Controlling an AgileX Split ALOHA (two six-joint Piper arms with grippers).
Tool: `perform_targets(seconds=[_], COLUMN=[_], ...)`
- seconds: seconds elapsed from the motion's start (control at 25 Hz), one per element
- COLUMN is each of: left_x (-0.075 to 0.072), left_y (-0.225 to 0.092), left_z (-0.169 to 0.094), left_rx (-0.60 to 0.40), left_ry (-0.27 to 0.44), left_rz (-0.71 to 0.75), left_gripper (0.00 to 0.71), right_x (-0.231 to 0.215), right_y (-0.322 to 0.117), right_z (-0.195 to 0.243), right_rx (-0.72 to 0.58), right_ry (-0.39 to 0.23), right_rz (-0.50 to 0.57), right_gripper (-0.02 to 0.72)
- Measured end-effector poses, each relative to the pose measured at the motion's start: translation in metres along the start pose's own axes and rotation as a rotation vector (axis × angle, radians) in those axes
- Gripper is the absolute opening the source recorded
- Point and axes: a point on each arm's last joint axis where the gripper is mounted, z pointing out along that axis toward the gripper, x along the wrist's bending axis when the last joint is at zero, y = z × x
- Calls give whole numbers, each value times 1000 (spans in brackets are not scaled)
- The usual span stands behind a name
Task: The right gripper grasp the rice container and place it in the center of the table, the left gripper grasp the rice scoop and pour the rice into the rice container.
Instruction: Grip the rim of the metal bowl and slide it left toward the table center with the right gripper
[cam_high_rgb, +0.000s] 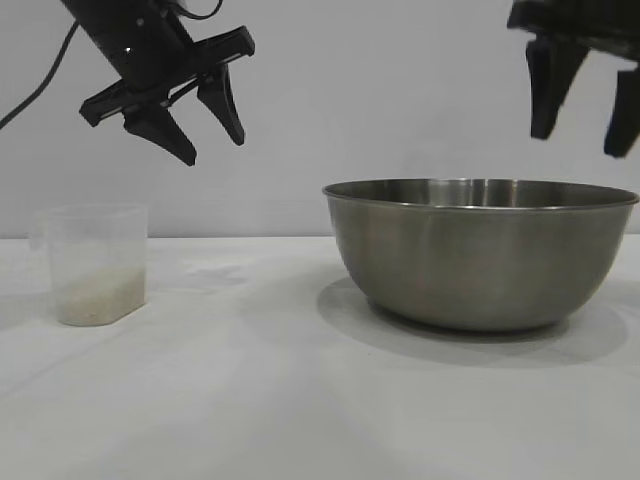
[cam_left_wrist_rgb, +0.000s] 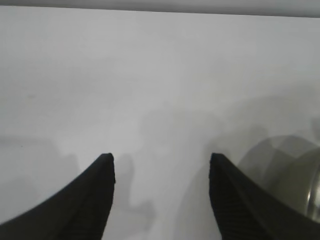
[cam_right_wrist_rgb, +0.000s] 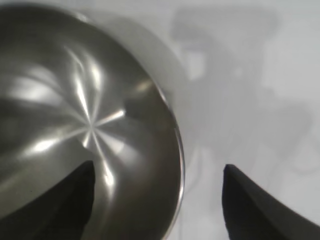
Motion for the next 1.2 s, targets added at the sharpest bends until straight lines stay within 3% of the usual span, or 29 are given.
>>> perform_targets(seconds=[0.36,0.44,0.48,0.52,0.76,0.88,1.2], left_x=[0,0,0,0,0,0,0], left_y=[0,0,0,0,0,0,0], left_z=[0,0,0,0,0,0,0], left_rx=[0,0,0,0,0,0,0], left_ry=[0,0,0,0,0,0,0], left_rz=[0,0,0,0,0,0,0], left_gripper=[365,365,365,365,365,365,365], right_x=[-3,-5,-7,-8,-12,-11,27], right_y=[-11,-8,-7,-6,-1,-1,-3], right_z=[31,41,46,52,64,64,74], right_rx=[84,91,95,101,86,83,107], right_ry=[52,60,62,63,56,56,65], right_rz=[47,59,65,70,67,54,-35], right_gripper=[507,445,450,374,85,0,0])
